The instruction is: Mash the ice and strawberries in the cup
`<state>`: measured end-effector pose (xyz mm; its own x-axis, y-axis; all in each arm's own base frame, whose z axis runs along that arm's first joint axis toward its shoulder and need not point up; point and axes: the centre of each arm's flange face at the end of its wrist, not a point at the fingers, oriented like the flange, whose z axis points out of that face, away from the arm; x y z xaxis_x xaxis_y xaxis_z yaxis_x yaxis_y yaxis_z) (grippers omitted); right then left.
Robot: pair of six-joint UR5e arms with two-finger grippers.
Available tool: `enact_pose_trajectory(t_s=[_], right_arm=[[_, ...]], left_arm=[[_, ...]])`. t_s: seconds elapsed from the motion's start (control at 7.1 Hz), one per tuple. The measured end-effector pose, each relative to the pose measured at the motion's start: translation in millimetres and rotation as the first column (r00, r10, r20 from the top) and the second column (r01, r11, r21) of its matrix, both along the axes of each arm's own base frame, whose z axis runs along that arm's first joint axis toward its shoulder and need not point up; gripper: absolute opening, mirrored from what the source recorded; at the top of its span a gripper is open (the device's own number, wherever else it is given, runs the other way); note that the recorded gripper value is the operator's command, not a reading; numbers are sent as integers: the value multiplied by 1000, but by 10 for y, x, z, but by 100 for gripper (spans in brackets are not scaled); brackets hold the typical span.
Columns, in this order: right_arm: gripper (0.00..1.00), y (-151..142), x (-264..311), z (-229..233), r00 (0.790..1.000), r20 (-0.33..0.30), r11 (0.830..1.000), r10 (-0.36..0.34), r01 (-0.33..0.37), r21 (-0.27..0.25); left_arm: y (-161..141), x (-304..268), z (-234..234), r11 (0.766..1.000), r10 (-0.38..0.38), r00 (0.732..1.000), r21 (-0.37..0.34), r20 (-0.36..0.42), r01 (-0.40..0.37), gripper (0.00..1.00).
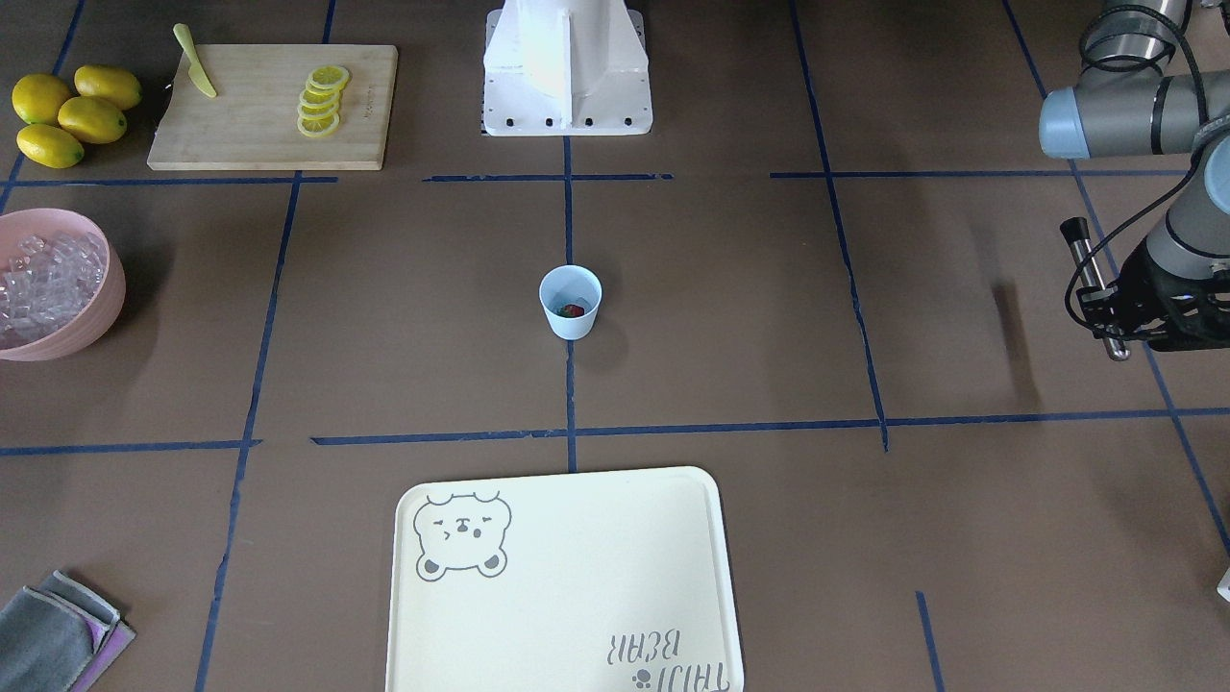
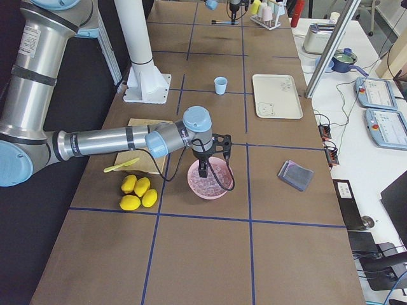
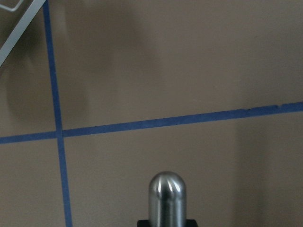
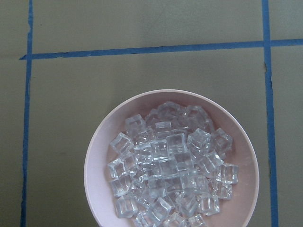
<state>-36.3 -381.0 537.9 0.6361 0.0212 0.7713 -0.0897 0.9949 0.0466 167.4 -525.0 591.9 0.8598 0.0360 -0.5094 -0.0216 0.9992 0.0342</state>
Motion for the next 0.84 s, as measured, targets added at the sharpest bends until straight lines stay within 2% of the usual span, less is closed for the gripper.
enact_pose_trajectory(t_s=[0.28,0.84], right_arm=[[99,-5,-1,-5,1000,0,1000,0,0,1],[99,-1,0,2,1000,0,1000,0,0,0]], left_arm=[[3,-8,365,998,-4,1000,-61,17,5,0],[40,-11,684,996,4,1000,-86,17,-3,0]])
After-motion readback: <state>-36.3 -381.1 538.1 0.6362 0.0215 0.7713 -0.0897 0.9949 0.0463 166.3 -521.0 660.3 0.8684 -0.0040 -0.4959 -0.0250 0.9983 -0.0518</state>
